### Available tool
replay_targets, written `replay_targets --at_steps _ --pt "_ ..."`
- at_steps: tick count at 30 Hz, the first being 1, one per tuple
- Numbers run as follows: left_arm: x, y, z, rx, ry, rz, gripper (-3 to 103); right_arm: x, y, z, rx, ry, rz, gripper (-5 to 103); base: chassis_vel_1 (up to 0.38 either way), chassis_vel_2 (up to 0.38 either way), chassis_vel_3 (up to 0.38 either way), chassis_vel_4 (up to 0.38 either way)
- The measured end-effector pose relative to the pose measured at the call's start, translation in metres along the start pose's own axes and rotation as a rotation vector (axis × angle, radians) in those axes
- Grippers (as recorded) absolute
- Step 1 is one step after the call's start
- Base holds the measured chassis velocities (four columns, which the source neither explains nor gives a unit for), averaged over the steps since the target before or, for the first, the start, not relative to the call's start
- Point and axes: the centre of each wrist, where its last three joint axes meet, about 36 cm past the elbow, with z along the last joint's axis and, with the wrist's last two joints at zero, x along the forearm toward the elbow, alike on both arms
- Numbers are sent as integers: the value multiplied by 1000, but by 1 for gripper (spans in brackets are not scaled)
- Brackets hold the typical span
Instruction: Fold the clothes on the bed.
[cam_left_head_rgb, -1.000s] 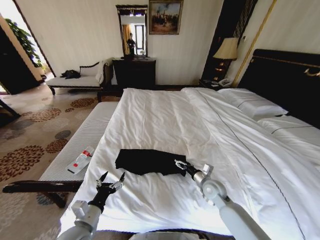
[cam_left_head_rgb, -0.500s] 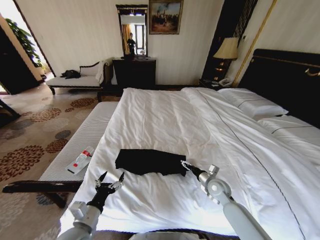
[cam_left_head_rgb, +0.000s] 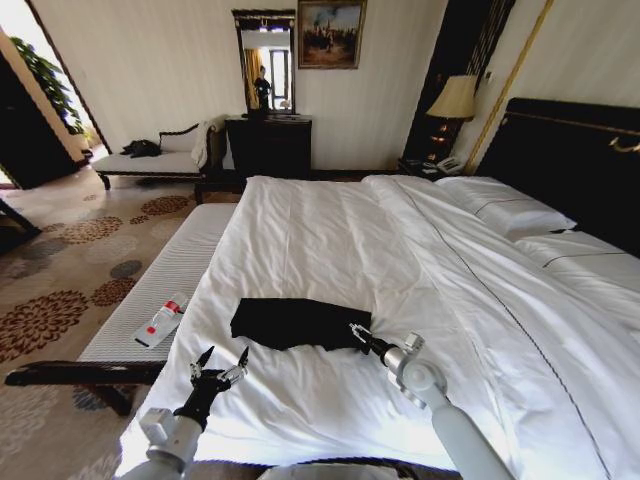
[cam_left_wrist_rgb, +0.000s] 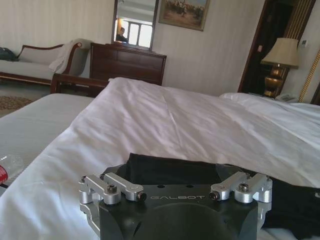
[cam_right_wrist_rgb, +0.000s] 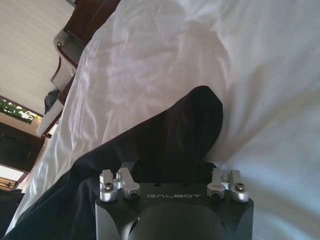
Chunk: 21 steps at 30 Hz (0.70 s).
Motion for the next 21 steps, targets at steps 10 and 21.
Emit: replay_targets --at_steps 10,21 --pt "1 -2 -7 28 -23 -25 100 4 3 4 -14 -2 2 30 0 0 0 0" --pt "3 -8 -7 28 -35 -26 100 11 5 15 -34 -3 1 7 0 0 0 0"
